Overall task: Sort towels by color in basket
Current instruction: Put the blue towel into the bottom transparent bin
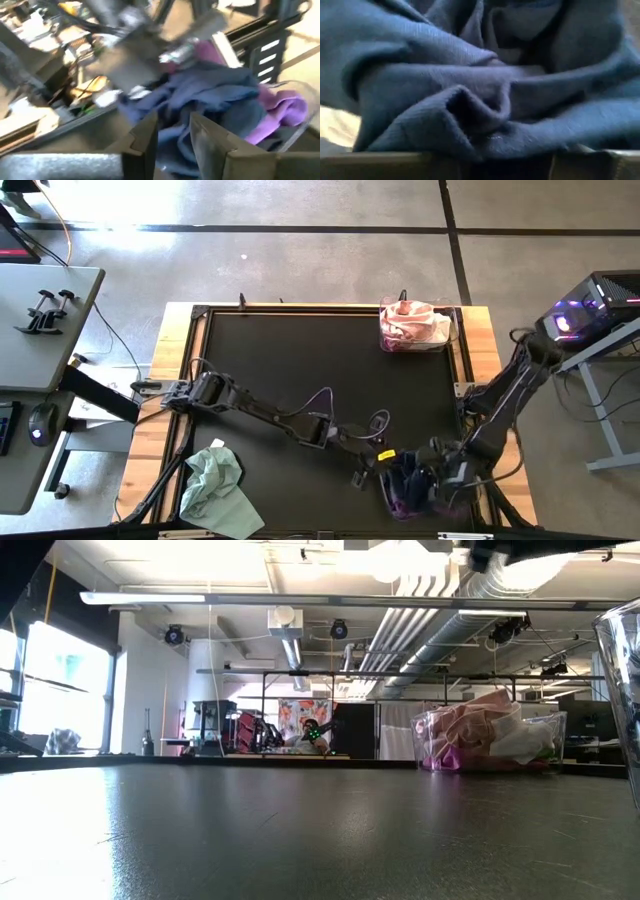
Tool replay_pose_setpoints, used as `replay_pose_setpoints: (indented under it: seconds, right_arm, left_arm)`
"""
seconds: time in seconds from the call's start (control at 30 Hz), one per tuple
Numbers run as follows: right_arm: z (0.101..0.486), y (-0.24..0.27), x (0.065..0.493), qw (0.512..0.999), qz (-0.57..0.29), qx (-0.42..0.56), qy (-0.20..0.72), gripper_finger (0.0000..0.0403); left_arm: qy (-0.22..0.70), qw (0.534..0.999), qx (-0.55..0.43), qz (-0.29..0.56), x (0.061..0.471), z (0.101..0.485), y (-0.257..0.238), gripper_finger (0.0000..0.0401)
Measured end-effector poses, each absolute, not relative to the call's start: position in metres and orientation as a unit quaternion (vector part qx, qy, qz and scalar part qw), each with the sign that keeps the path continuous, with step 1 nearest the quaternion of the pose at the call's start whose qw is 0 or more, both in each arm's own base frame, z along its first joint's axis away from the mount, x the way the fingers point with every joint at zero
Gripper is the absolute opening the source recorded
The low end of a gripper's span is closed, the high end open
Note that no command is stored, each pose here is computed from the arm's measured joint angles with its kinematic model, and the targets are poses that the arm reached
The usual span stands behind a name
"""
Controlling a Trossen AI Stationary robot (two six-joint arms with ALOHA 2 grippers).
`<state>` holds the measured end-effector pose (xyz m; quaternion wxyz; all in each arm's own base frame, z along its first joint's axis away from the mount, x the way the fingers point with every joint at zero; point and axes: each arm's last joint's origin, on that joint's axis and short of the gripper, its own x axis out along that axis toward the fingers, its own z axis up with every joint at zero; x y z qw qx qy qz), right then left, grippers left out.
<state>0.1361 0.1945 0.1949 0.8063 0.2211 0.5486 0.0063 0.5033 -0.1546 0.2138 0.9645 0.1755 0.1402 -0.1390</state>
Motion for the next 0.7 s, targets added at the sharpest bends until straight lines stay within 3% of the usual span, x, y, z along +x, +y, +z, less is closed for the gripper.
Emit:
replay_pose_setpoints:
  seconds: [0.23,0.37,0.53,0.7]
  right_arm:
    - [0.167,0.208,0.154,0.798,-0.016,0.158,0.582,0.0101]
    - [0.163,0.213,0.167,0.795,-0.047,0.169,0.580,0.0096]
    - [0.184,0.217,0.173,0.791,-0.106,0.189,0.572,0.0096]
    - [0.228,0.224,0.180,0.799,-0.136,0.194,0.553,0.0096]
  left_arm:
    - [0.188,0.957,0.190,-0.111,0.489,0.238,-0.149,0.0115]
    - [0.230,0.947,0.205,-0.094,0.478,0.244,-0.150,0.0115]
    - [0.274,0.929,0.247,-0.035,0.464,0.248,-0.156,0.0115]
    - [0.273,0.924,0.264,-0.033,0.459,0.248,-0.166,0.0115]
